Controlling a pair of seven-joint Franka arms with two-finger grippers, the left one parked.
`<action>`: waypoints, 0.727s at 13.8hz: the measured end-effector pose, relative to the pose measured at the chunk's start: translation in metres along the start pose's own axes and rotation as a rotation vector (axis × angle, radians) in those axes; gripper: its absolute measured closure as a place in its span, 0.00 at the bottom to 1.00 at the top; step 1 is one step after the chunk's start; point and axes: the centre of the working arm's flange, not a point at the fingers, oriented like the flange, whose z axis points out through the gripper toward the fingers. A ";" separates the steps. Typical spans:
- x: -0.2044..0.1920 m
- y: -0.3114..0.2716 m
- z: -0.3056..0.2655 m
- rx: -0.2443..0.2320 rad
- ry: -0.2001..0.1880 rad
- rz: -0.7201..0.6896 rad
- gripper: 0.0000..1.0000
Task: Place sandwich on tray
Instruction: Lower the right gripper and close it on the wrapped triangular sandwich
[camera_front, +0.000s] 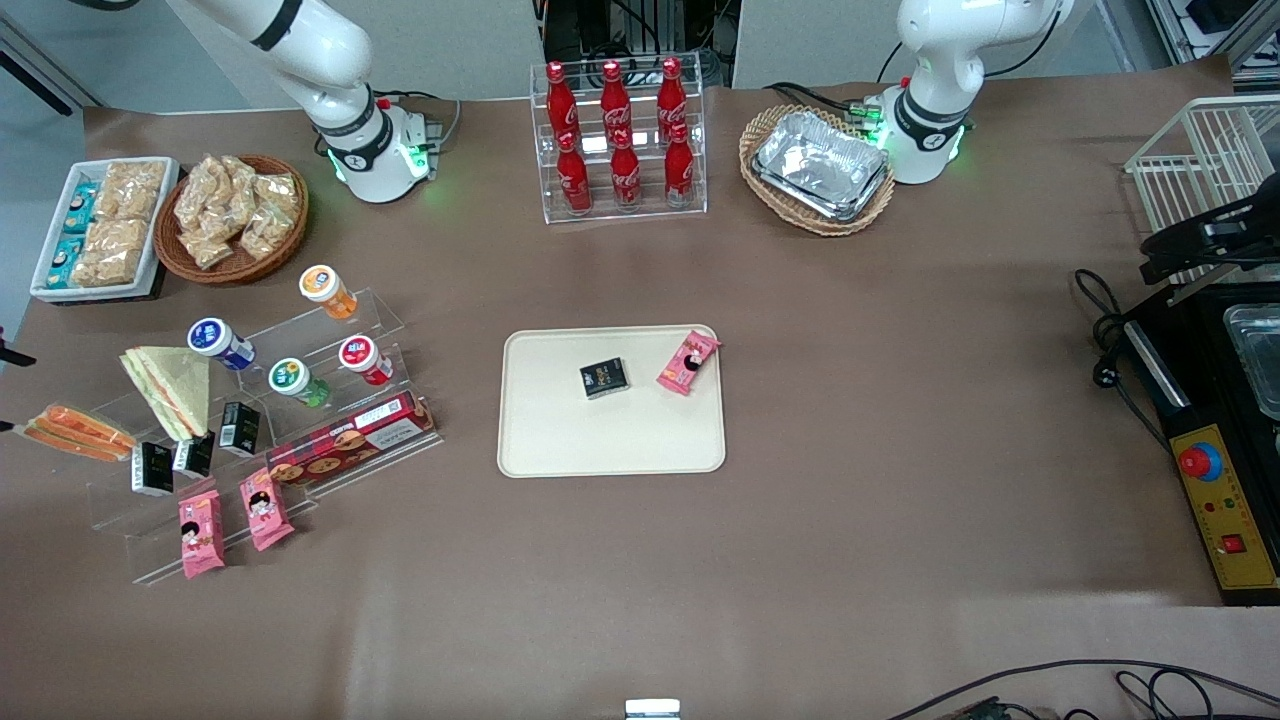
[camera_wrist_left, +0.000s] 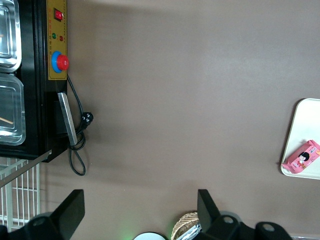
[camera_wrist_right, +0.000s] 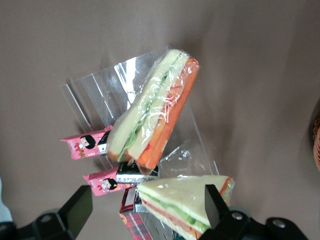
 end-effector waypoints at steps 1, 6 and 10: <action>0.003 -0.001 0.006 -0.002 0.001 0.003 0.00; 0.014 -0.008 0.022 0.013 0.022 0.020 0.00; 0.016 -0.011 0.028 0.019 0.030 0.092 0.00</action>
